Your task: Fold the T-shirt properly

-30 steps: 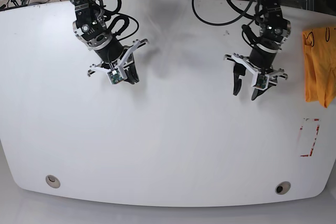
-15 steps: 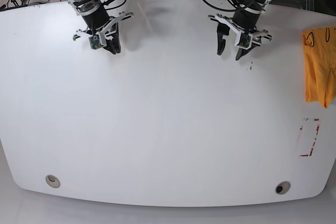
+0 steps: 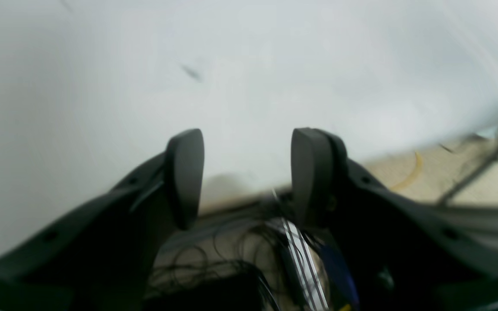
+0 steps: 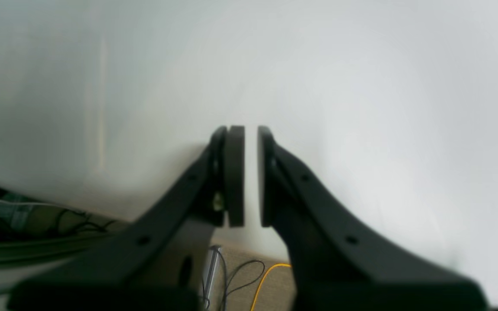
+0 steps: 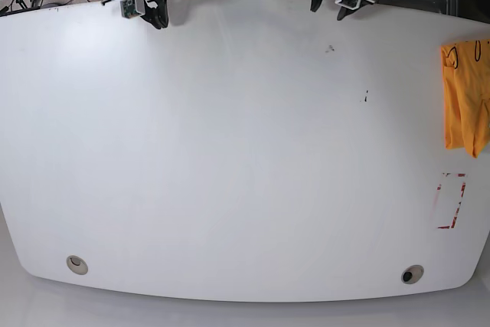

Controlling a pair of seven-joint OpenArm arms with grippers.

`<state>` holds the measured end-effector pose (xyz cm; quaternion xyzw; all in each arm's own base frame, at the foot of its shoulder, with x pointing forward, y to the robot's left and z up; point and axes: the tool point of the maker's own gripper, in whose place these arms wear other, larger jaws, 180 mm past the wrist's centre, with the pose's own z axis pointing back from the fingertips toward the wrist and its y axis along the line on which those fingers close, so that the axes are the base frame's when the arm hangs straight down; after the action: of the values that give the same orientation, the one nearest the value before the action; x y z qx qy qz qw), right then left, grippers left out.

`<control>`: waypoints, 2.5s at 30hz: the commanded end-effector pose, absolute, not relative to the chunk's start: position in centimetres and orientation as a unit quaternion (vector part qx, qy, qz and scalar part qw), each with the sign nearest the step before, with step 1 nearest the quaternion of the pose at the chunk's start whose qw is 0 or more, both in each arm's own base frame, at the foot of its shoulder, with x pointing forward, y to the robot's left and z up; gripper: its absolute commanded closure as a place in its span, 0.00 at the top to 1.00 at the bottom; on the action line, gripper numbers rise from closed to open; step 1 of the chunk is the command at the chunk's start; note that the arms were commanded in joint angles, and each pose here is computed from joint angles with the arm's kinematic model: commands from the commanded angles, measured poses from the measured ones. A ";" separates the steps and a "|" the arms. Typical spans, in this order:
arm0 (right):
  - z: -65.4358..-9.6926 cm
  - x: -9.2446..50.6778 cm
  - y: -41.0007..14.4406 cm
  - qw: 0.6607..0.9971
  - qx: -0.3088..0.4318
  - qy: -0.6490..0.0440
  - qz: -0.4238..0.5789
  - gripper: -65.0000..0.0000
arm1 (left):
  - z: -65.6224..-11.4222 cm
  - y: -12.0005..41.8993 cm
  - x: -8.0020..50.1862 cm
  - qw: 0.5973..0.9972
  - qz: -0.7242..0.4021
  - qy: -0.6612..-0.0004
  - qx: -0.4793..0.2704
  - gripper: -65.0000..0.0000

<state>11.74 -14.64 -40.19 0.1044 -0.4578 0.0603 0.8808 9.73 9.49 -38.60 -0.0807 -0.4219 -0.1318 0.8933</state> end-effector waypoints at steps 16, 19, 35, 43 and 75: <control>-44.9 0.1 -13.3 0.931 0.146 -0.335 -0.008 0.07 | -44.2 12.6 -3.1 0.953 -0.104 -0.259 -0.118 0.45; -47.2 -2.2 -13.4 0.943 0.149 -0.297 -0.023 0.07 | -46.4 13.8 -2.9 0.958 -0.082 -0.248 -0.120 0.45; -57.3 -4.6 -14.2 0.969 0.152 -0.189 -0.050 0.07 | -57.1 15.9 -5.4 0.983 -0.030 -0.136 -0.118 0.45; -60.5 -4.3 -13.6 0.975 0.158 -0.148 -0.054 0.07 | -61.9 16.9 -6.1 0.992 0.006 -0.063 -0.109 0.45; -65.3 -1.0 -15.4 0.994 0.078 -0.072 -0.017 0.08 | -65.9 17.9 -0.4 0.999 0.029 0.008 -0.045 0.45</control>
<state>-0.74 -15.15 -65.24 0.0788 -0.0775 -0.0166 0.9937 -0.53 17.01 -65.93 -0.0545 0.0098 0.0299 0.9980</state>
